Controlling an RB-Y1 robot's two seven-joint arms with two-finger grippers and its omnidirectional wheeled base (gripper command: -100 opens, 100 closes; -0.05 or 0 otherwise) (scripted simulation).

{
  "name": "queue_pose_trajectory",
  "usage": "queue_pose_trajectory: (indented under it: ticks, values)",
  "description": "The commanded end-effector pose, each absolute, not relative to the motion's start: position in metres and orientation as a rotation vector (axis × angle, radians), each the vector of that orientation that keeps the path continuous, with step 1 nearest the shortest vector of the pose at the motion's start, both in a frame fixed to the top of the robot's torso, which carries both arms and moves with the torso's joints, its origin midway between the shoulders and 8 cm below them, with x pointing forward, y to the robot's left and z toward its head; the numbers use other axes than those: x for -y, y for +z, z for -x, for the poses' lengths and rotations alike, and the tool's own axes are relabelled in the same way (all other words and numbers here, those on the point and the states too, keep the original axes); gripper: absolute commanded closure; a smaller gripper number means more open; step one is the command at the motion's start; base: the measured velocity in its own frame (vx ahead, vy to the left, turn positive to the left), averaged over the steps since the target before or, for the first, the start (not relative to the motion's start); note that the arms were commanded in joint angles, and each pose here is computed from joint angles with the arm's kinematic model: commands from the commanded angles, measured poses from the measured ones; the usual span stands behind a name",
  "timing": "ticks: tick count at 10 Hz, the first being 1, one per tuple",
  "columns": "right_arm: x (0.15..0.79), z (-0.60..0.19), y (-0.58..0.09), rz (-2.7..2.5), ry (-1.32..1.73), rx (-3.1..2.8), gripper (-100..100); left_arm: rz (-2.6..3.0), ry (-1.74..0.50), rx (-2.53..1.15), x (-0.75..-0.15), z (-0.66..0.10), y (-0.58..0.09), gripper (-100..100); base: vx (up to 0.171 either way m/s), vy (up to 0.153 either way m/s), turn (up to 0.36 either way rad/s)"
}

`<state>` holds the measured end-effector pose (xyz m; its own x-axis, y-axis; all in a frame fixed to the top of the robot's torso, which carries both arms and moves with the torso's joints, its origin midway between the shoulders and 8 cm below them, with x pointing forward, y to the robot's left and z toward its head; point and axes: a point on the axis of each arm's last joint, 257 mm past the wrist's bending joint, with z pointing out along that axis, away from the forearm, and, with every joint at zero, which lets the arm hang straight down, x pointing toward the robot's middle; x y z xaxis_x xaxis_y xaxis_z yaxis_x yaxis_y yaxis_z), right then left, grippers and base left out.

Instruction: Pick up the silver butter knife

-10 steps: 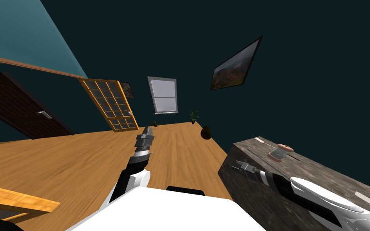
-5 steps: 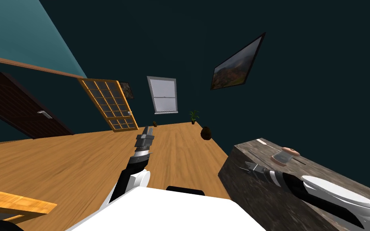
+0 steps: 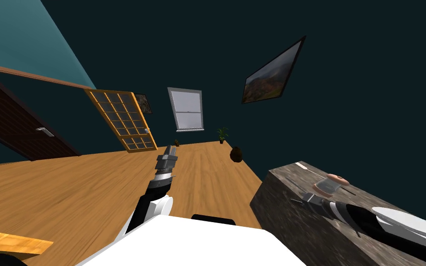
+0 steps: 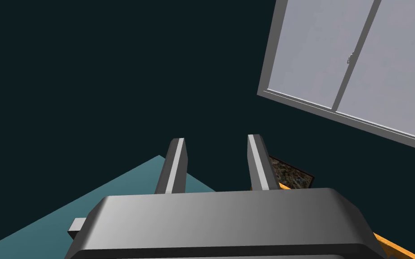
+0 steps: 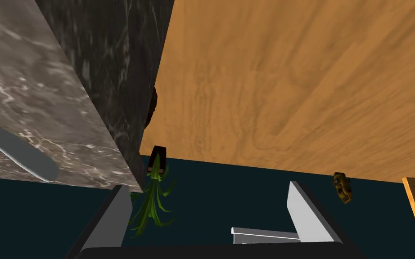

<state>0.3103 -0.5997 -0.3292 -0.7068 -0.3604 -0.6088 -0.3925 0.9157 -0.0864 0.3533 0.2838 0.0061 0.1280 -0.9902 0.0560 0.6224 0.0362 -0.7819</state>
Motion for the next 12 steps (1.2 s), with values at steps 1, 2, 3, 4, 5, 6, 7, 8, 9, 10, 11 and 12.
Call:
queue_pose_trajectory:
  ticks: [1, 2, 3, 4, 5, 6, 7, 8, 9, 10, 11, 12]
  values:
    - [0.622, -0.301, -0.327, 0.525, 0.005, -2.466, -100, 0.774, -1.361, -0.605, -0.284, -0.353, 0.006, 0, 0.100, -0.124, -0.025]
    - [0.645, -0.285, -0.326, 0.511, -0.050, -2.513, -100, 0.774, -1.361, -0.605, -0.284, -0.353, 0.006, 0, 0.153, -0.190, -0.041]
    - [0.645, -0.285, -0.326, 0.511, -0.050, -2.513, -100, 0.774, -1.361, -0.605, -0.284, -0.353, 0.006, 0, 0.129, -0.138, -0.017]
    - [0.654, -0.278, -0.327, 0.504, -0.070, -2.533, -100, 0.774, -1.361, -0.605, -0.284, -0.353, 0.006, 0, 0.064, -0.072, -0.013]
    - [0.668, -0.262, -0.330, 0.490, -0.102, -2.574, -100, 0.774, -1.361, -0.605, -0.284, -0.353, 0.006, 0, 0.073, -0.112, -0.055]
    - [0.661, -0.267, -0.326, 0.497, -0.083, -2.553, -100, 0.774, -1.361, -0.605, -0.284, -0.353, 0.006, 0, 0.038, -0.061, -0.011]
    - [0.663, -0.265, -0.326, 0.497, -0.087, -2.556, 0, 0.774, -1.361, -0.604, -0.284, -0.353, 0.006, 0, 0.006, -0.010, 0.006]
    - [0.662, -0.261, -0.339, 0.484, -0.095, -2.560, -100, 0.774, -1.361, -0.604, -0.284, -0.353, 0.006, 0, 0.032, -0.009, 0.079]
    - [0.662, -0.263, -0.334, 0.489, -0.088, -2.558, -100, 0.774, -1.361, -0.604, -0.284, -0.353, 0.006, 0, 0.020, -0.006, 0.023]
    - [0.662, -0.263, -0.335, 0.489, -0.090, -2.559, 100, 0.774, -1.361, -0.604, -0.284, -0.353, 0.006, 0, 0.000, 0.000, 0.000]
    - [0.662, -0.263, -0.335, 0.489, -0.090, -2.558, 100, 0.774, -1.361, -0.604, -0.284, -0.353, 0.006, 0, 0.000, 0.000, 0.000]
    - [0.662, -0.263, -0.335, 0.489, -0.090, -2.558, 100, 0.774, -1.361, -0.604, -0.284, -0.353, 0.006, 0, 0.000, 0.000, 0.000]
